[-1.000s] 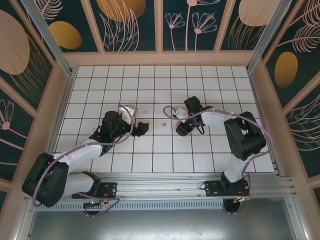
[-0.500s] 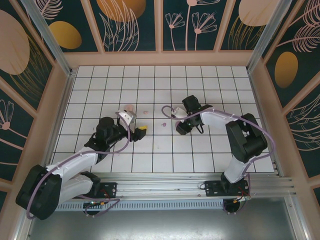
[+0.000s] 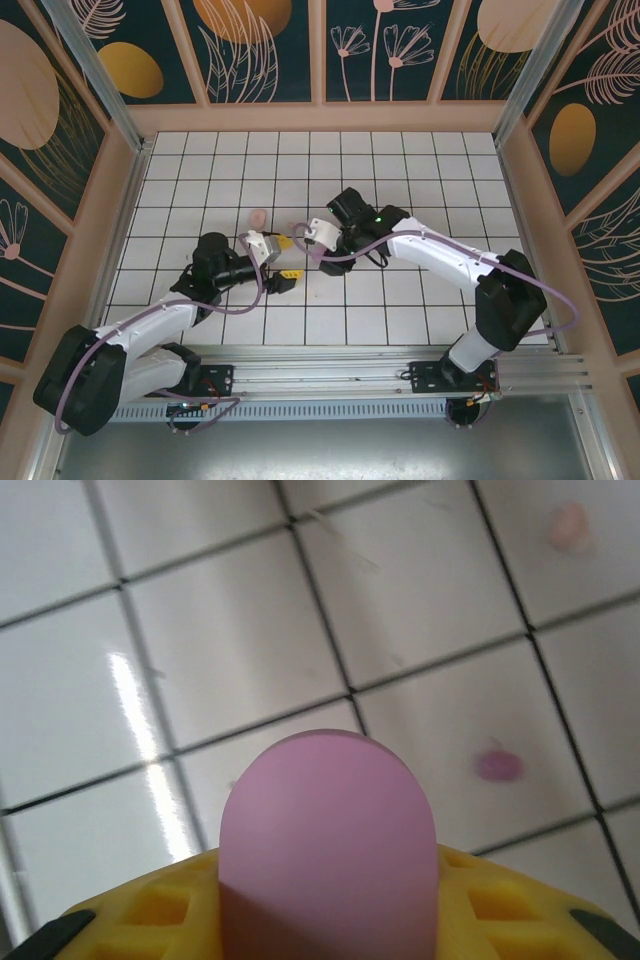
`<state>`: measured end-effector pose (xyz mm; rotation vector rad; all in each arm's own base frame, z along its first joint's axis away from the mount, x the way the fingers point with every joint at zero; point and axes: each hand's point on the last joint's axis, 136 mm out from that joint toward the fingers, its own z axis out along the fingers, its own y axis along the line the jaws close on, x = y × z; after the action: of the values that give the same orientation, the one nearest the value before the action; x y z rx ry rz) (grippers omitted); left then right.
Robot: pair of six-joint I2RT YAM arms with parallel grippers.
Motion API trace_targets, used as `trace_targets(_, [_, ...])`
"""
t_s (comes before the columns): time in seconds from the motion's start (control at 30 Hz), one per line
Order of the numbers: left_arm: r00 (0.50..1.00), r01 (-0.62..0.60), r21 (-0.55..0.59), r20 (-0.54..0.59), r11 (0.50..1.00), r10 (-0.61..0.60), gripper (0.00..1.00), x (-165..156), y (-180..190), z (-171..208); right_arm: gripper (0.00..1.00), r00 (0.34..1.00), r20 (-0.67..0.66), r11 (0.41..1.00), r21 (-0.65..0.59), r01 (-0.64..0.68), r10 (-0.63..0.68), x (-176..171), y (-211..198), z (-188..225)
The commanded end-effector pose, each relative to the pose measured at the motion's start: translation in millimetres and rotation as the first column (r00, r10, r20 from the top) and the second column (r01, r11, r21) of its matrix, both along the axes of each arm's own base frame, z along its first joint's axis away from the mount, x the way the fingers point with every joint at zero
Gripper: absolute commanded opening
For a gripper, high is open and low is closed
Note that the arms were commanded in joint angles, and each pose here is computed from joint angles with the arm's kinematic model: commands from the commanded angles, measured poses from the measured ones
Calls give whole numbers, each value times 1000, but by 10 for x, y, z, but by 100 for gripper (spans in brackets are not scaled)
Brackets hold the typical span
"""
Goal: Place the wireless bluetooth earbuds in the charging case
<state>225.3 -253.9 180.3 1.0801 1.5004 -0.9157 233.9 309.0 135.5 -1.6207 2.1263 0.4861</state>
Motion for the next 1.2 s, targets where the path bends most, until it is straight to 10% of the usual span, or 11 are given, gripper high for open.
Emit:
trace_targets(0.0, [994,89,-23,70,996,-87,77,-143,-45,180,25,994,-66,993,83,-84,90,-270,114,318])
trace_targets(1.17, [939,338,-45,-46,940,-340,64,-348,-227,223,24,968,16,955,165,-248,249,-566,127,717])
